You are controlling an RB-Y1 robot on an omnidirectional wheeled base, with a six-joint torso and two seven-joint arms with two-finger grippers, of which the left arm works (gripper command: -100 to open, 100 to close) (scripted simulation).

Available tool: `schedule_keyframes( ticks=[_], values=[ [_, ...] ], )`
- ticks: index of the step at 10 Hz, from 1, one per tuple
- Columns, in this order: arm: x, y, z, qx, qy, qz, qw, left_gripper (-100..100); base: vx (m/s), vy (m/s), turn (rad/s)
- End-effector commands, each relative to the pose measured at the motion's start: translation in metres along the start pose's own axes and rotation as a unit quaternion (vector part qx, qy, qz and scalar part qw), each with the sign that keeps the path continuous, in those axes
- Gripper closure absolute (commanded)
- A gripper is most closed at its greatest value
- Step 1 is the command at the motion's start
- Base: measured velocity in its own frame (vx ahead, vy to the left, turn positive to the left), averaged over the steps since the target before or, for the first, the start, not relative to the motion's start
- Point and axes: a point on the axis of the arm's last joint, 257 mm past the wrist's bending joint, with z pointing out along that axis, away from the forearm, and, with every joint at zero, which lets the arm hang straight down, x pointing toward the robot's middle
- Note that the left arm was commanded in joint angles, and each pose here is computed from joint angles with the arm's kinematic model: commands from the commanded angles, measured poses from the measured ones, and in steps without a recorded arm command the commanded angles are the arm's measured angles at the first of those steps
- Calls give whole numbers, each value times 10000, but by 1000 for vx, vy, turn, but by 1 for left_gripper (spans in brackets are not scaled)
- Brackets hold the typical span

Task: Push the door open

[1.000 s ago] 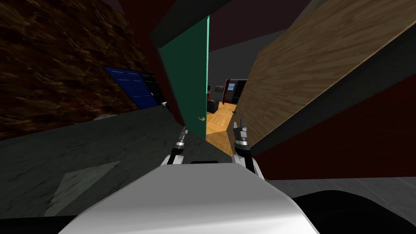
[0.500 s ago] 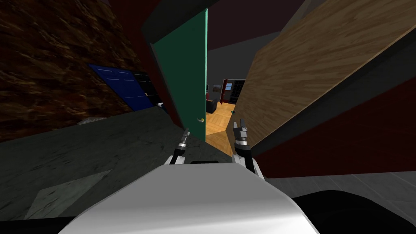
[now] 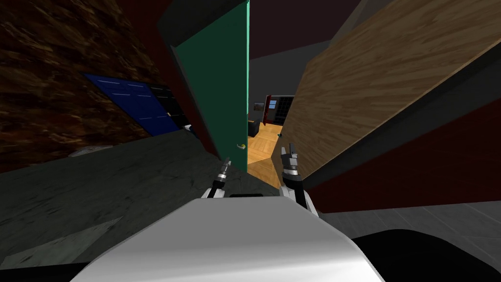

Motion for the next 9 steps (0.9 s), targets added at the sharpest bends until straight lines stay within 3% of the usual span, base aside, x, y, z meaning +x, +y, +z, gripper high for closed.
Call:
schedule_keyframes(
  ticks=[1,9],
  values=[
    [58,102,-22,-85,63,-59,9999,-100,83,65,-89],
    [379,578,-154,-505,367,-323,9975,-100,92,73,-94]
  ],
)
